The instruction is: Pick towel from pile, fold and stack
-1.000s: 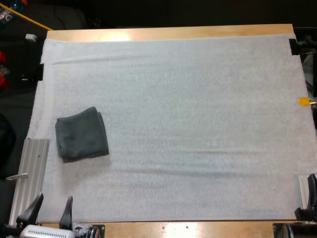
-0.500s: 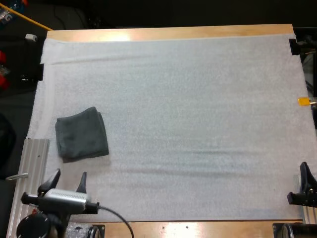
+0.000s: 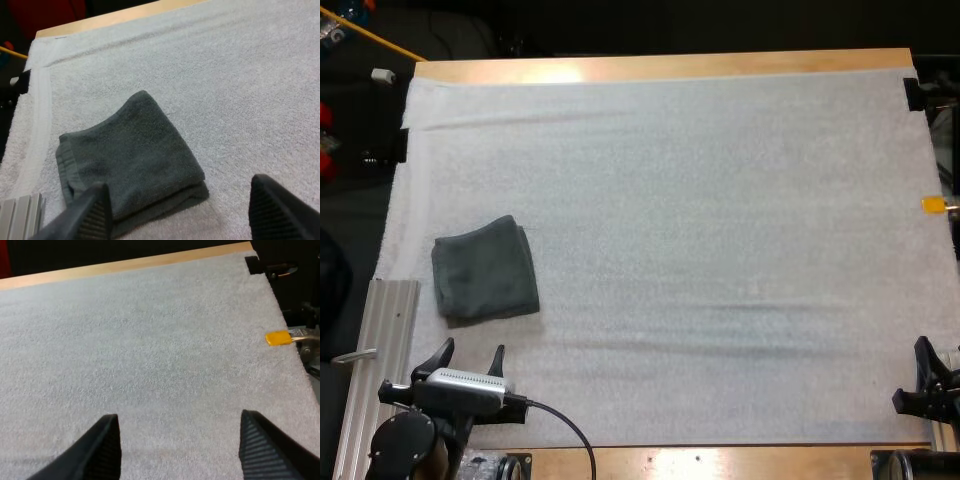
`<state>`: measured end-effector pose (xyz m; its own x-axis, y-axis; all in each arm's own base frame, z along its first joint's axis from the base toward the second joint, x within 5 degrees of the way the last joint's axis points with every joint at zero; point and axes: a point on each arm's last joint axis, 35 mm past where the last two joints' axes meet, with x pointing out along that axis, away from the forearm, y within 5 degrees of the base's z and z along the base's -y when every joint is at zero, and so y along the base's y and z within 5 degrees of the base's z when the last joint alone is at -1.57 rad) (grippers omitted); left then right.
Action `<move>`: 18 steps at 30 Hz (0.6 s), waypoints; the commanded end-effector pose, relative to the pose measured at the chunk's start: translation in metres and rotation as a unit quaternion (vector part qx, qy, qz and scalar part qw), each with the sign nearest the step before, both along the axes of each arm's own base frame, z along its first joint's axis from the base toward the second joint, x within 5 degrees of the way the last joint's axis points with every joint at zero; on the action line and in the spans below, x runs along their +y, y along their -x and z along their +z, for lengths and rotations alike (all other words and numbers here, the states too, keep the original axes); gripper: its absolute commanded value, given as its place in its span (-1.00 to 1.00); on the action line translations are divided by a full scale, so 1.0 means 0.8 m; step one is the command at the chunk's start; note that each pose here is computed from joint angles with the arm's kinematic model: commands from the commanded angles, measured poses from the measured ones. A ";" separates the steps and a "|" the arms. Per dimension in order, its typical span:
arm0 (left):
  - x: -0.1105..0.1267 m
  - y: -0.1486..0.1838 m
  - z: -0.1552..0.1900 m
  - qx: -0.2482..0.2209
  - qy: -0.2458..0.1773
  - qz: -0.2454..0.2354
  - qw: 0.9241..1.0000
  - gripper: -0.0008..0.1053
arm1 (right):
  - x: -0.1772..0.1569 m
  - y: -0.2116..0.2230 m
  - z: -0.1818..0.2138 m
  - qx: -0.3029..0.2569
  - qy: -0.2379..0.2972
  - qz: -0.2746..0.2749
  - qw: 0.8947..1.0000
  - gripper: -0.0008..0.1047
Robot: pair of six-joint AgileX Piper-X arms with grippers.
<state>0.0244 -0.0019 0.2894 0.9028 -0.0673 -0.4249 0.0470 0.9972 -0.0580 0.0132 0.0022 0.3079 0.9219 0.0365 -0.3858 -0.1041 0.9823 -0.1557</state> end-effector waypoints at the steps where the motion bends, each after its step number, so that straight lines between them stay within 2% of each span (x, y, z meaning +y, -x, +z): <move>1: 0.000 -0.003 0.003 -0.003 -0.001 0.003 1.000 0.08 | -0.001 -0.003 -0.002 0.009 0.001 -0.005 1.000 -0.01; 4: 0.000 -0.003 0.003 -0.003 -0.001 0.003 1.000 0.08 | -0.002 -0.010 -0.014 0.024 0.003 -0.012 1.000 -0.01; 18: 0.000 -0.003 0.003 -0.004 -0.001 0.002 1.000 0.08 | -0.002 -0.015 -0.017 0.016 0.006 -0.019 1.000 -0.01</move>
